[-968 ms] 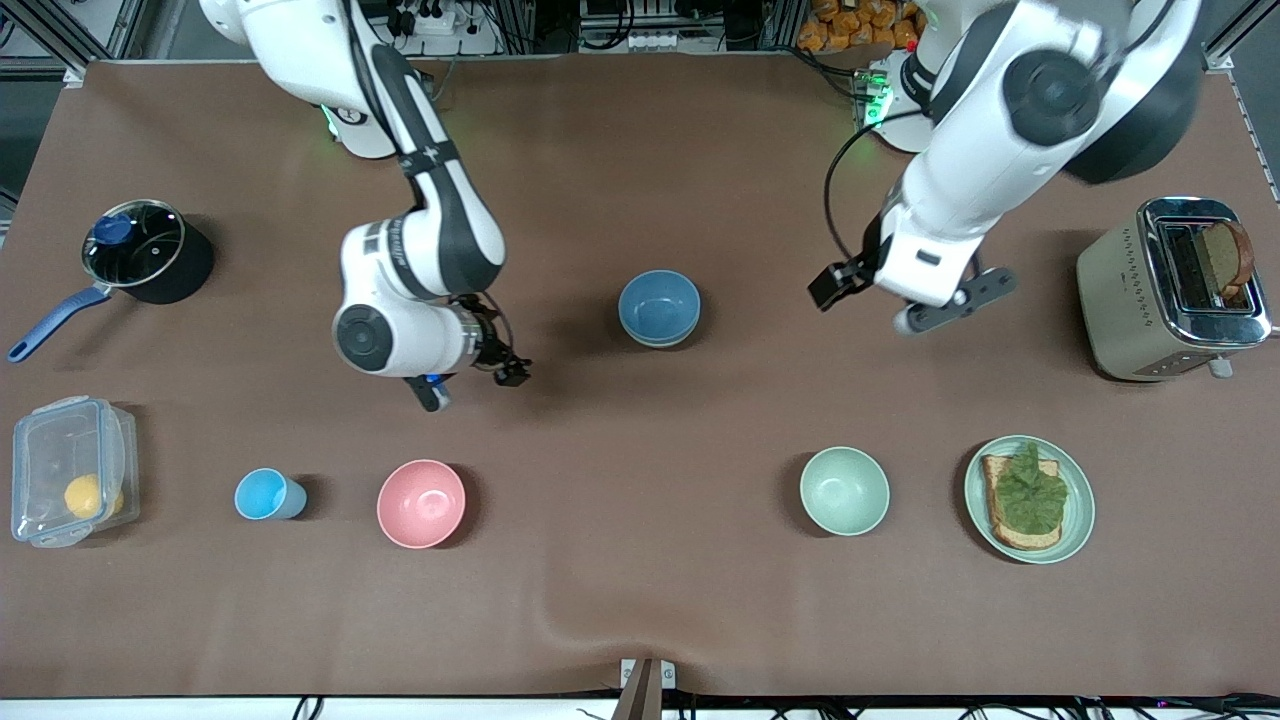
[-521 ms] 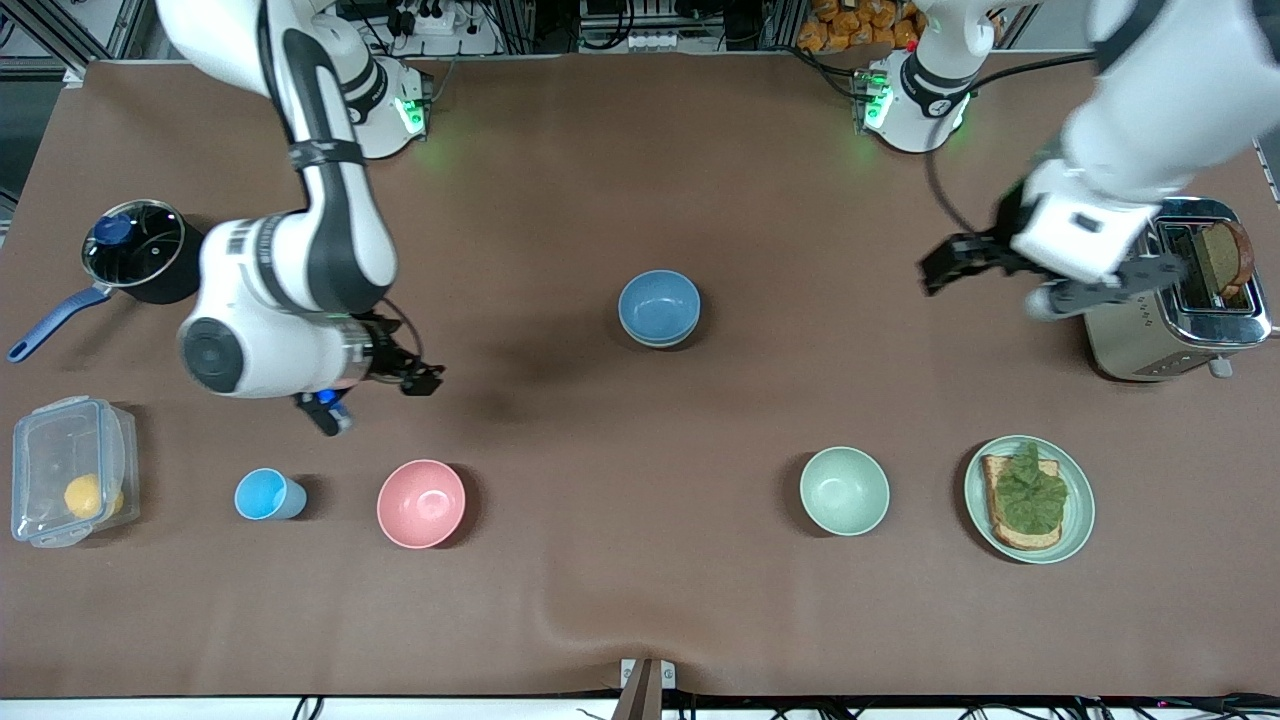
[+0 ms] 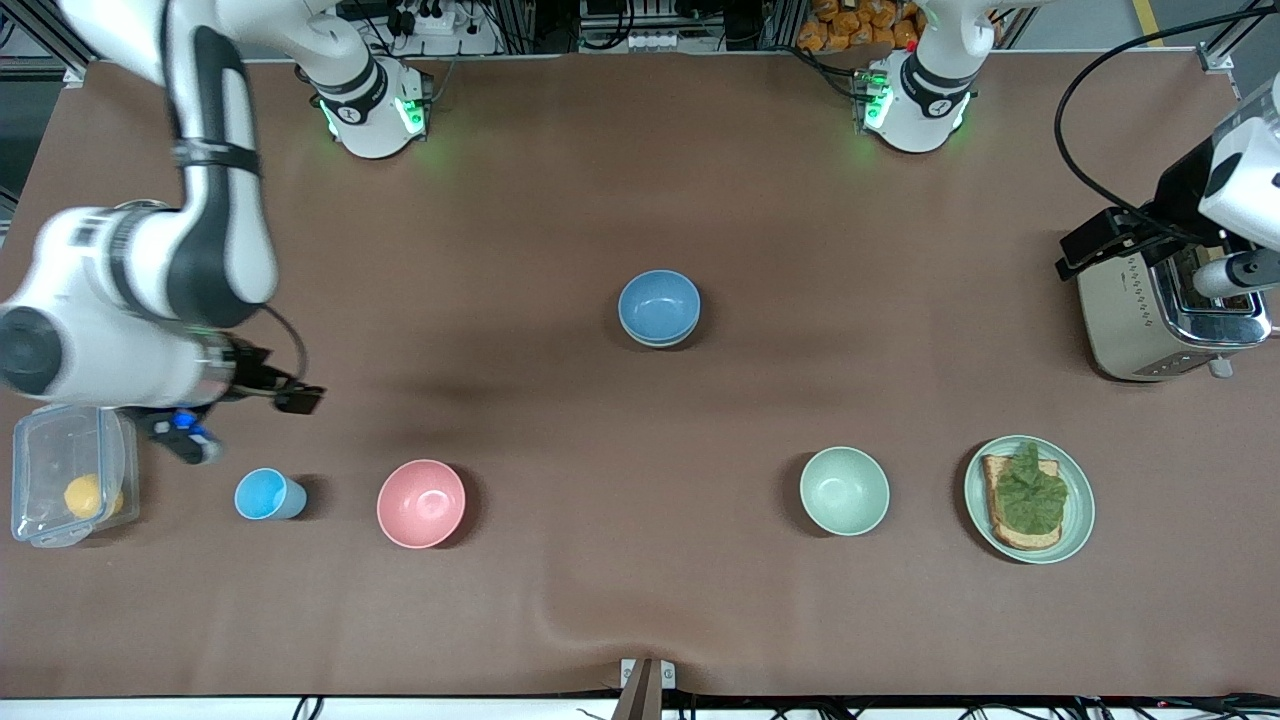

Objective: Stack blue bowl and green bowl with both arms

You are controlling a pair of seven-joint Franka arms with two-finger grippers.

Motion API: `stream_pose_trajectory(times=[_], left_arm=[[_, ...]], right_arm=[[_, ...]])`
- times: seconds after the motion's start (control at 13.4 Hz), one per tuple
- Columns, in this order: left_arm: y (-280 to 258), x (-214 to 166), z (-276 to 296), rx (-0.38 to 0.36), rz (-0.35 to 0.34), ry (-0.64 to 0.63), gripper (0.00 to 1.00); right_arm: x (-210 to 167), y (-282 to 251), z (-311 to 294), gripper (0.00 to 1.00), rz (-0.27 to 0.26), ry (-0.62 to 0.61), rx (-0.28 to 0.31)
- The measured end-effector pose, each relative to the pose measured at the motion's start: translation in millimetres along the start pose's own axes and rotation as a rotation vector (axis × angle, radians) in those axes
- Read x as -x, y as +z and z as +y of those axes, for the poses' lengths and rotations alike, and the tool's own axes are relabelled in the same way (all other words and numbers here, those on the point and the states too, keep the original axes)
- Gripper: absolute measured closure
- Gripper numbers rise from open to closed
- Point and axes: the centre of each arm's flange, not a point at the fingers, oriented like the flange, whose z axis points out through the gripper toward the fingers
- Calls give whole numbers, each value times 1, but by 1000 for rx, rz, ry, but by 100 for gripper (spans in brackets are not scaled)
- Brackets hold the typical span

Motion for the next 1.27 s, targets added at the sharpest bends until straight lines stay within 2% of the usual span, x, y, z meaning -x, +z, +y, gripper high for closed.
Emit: stream_pose_trajectory(times=[0.3, 0.6, 0.97, 1.27], left_arm=[[1, 2, 2, -2, -7, 4, 0], [-2, 2, -5, -2, -3, 47, 0], [-2, 1, -8, -2, -5, 50, 0], [-2, 1, -9, -2, -5, 49, 0]], right_arm=[[-26, -43, 63, 0, 27, -110, -110], [-22, -74, 83, 0, 77, -229, -106], [3, -128, 109, 0, 143, -442, -162], [17, -154, 121, 0, 191, -474, -171]])
